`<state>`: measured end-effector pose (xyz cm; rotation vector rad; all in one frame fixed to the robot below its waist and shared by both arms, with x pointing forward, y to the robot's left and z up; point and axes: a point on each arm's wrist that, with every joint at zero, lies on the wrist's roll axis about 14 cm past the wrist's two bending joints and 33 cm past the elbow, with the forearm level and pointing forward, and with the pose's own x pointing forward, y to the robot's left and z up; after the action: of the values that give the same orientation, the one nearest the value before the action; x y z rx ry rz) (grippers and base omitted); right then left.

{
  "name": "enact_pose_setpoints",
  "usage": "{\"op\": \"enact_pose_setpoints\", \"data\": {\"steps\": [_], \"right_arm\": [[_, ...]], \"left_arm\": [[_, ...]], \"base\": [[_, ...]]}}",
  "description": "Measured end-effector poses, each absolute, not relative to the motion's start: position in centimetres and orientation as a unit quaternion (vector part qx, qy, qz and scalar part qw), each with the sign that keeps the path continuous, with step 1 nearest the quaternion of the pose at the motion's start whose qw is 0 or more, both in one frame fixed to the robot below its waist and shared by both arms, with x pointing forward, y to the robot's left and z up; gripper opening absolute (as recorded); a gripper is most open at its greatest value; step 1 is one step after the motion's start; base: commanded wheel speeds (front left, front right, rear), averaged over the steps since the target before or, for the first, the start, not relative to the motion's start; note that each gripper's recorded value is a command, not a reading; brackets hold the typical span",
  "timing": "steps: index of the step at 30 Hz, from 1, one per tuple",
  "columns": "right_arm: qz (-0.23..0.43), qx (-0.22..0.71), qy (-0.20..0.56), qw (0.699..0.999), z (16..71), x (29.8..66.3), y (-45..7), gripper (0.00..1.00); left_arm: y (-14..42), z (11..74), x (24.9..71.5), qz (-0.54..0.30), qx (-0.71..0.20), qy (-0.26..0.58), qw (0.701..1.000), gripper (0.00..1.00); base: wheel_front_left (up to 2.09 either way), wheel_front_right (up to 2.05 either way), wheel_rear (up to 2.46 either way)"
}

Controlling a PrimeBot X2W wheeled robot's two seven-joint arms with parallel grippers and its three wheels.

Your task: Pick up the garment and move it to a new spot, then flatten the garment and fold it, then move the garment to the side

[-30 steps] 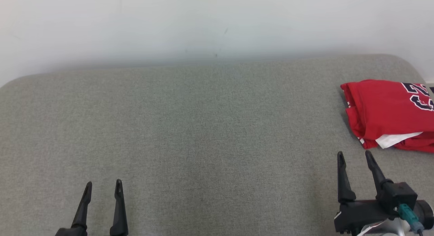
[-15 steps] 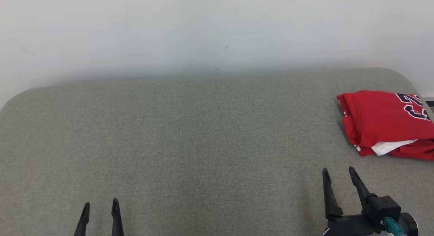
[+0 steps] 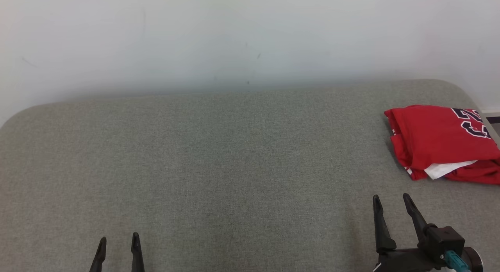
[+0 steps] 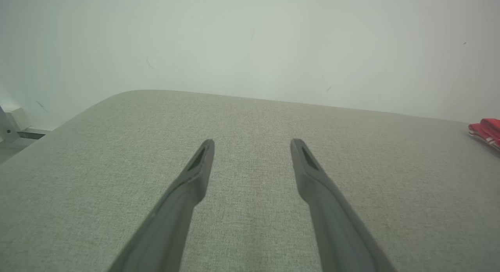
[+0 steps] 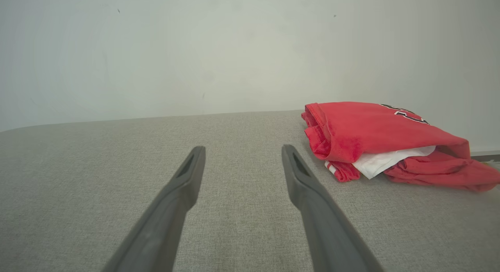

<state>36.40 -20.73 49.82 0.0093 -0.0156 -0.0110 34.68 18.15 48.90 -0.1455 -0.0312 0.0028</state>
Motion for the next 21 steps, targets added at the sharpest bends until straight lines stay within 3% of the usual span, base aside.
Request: {"op": "enact_pose_setpoints", "data": {"steps": [10, 11, 21], "right_arm": [[-0.004, 0.010, -0.010, 1.000, 50.0, 36.4, -20.6, 1.00], [-0.002, 0.011, -0.010, 1.000, 50.0, 36.4, -20.4, 0.00], [-0.020, 0.067, 0.034, 0.997, 47.5, 35.8, -21.1, 0.00]], "left_arm": [[18.3, 48.9, 34.5, 0.004, -0.072, -0.016, 0.997, 1.00], [18.4, 48.9, 34.4, 0.005, -0.073, -0.016, 0.997, 0.00], [18.8, 46.7, 34.0, 0.020, -0.122, 0.027, 0.992, 0.00]], "base": [[0.00, 0.00, 0.00], [0.00, 0.00, 0.00], [0.00, 0.00, 0.00]]}}
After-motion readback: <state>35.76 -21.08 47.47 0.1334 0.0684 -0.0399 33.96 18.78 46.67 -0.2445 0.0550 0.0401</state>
